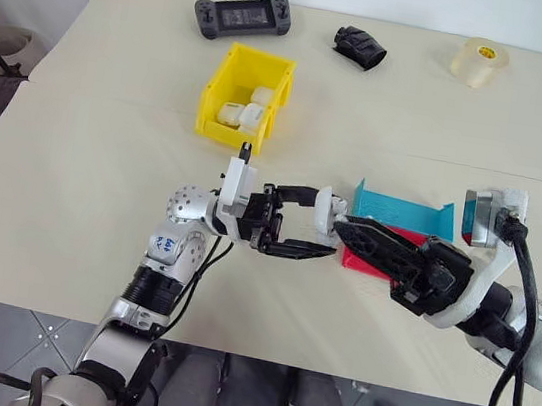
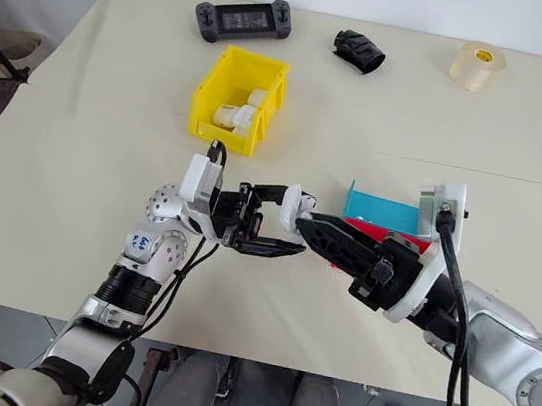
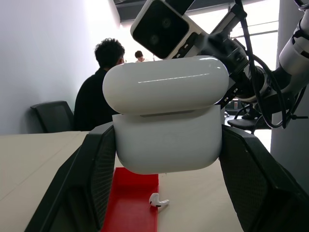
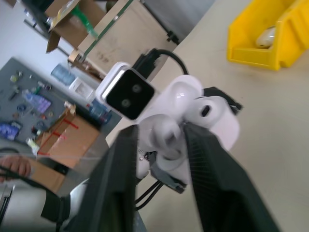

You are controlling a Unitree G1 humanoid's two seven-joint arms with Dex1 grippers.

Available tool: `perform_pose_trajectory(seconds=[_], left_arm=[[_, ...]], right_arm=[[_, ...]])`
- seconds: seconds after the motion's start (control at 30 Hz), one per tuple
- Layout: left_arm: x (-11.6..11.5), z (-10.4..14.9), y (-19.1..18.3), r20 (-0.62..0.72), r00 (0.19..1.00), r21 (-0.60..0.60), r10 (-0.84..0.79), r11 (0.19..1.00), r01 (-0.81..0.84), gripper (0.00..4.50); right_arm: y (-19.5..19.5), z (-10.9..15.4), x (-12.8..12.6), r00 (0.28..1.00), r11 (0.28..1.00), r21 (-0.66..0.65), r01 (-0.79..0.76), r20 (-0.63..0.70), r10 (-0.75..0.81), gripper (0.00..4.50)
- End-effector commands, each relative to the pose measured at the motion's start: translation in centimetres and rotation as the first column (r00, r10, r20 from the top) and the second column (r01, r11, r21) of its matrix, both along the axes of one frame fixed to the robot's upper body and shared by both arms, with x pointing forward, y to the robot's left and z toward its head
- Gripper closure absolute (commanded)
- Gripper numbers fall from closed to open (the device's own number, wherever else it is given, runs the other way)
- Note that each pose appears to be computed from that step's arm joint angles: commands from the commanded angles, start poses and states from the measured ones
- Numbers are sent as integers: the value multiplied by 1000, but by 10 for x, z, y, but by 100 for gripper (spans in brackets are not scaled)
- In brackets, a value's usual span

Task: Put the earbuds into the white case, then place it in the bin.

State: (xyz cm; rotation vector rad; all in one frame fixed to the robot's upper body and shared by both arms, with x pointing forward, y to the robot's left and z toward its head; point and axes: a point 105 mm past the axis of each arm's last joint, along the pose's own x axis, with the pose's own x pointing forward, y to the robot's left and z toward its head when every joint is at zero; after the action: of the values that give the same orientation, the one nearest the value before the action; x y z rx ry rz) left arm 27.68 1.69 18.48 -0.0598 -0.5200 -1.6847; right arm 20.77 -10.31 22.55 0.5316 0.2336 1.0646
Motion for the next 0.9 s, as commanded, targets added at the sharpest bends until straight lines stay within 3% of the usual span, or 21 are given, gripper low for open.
perform_pose_trajectory(seconds=[0.03,0.2,0.33,0.47,0.57,0.7,0.9], left_arm=[[-10,21,-3,80,996,-65,-25,997,30,167],[-7,14,3,83,997,-17,6,1000,-5,167],[-2,2,13,99,994,77,51,995,-58,167],[4,-16,22,225,971,287,85,946,-149,167],[12,-21,23,312,944,415,107,878,-237,167],[21,-19,18,353,923,454,150,835,-309,167],[13,-27,9,366,927,549,81,786,-285,167]], right_arm=[[5,-10,-8,999,997,-57,-44,-17,43,172],[-11,-9,-6,999,995,-102,0,40,4,8],[-41,-16,-5,992,982,-169,83,104,-66,3],[-72,-31,-2,980,959,-218,180,121,-156,3],[-76,-35,5,966,936,-275,218,200,-166,69],[-59,-36,9,957,926,-330,184,276,-92,209],[-9,-23,11,926,937,-346,58,370,79,419]])
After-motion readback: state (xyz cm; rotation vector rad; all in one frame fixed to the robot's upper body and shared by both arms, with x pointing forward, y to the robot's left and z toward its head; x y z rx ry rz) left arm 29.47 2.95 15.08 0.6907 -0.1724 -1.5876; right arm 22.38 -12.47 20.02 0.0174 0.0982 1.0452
